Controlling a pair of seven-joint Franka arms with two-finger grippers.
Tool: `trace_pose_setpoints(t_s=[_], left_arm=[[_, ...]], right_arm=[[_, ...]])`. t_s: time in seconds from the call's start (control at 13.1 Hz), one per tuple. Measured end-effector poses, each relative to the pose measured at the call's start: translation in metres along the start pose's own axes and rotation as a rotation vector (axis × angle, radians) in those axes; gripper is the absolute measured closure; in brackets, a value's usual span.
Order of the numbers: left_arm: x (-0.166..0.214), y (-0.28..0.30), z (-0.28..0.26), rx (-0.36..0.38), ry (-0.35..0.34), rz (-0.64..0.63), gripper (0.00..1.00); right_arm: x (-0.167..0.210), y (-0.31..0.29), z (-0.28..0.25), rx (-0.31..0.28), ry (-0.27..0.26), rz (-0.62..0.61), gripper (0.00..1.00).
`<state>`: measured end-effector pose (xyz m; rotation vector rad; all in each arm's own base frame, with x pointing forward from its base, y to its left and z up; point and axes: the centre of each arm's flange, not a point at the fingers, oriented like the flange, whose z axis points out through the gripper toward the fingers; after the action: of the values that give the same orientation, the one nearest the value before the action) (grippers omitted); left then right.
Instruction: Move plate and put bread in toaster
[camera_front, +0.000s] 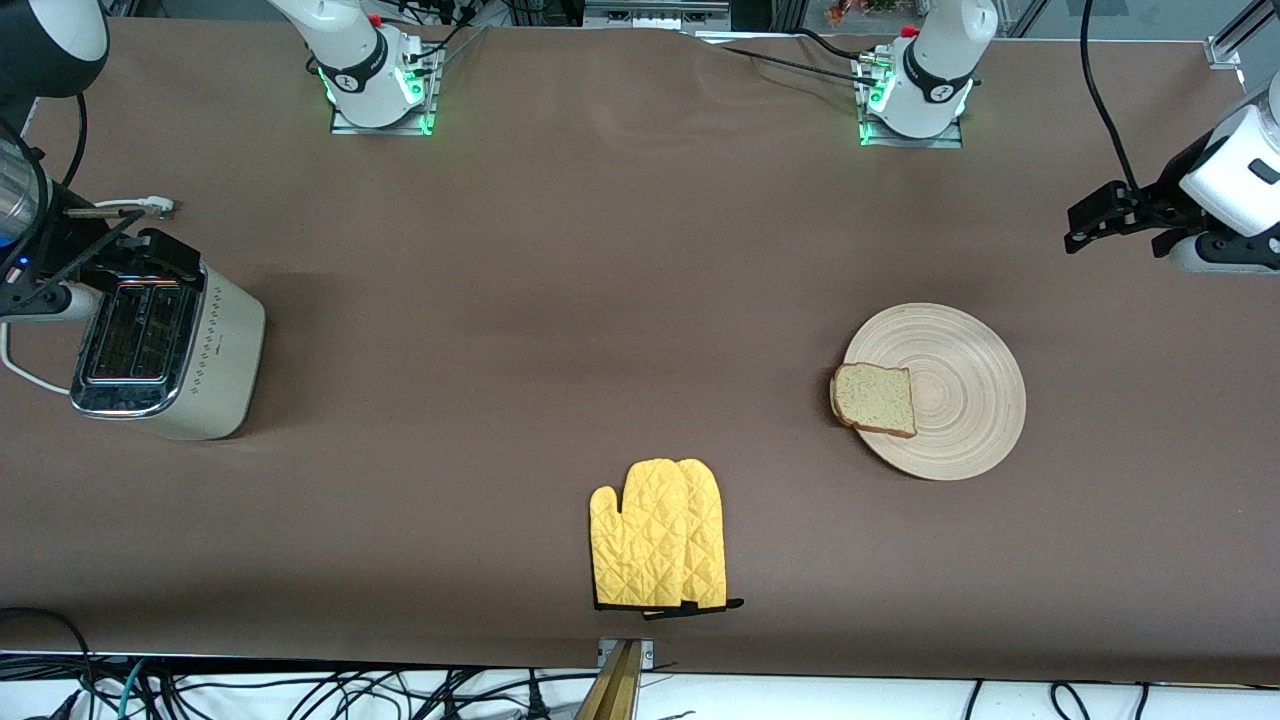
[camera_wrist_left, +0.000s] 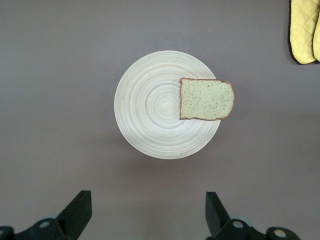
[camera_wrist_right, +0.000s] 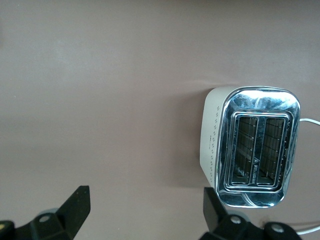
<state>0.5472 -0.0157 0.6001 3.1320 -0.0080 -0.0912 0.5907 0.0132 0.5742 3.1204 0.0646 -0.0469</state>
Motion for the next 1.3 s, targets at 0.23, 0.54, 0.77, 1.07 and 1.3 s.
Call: trace_pose_setpoints(t_s=[0.23, 0.54, 0.77, 1.07, 1.3], left_arm=[[0.001, 0.0, 0.001, 0.0, -0.003, 0.0, 0.0], [0.006, 0.001, 0.012, 0.0, -0.022, 0.002, 0.0], [0.01, 0.0, 0.018, 0.0, -0.034, 0.0, 0.0], [0.01, -0.002, 0.019, 0.0, -0.035, -0.003, 0.0], [0.011, -0.007, 0.021, -0.001, -0.038, 0.001, 0.0]], right_arm=[[0.0, 0.0, 0.0, 0.002, 0.0, 0.0, 0.0], [0.0, 0.0, 0.0, 0.003, 0.0, 0.0, 0.0], [0.0, 0.0, 0.0, 0.003, 0.0, 0.0, 0.0], [0.0, -0.001, 0.0, 0.004, 0.0, -0.001, 0.0], [0.0, -0.001, 0.0, 0.004, 0.0, -0.001, 0.0]])
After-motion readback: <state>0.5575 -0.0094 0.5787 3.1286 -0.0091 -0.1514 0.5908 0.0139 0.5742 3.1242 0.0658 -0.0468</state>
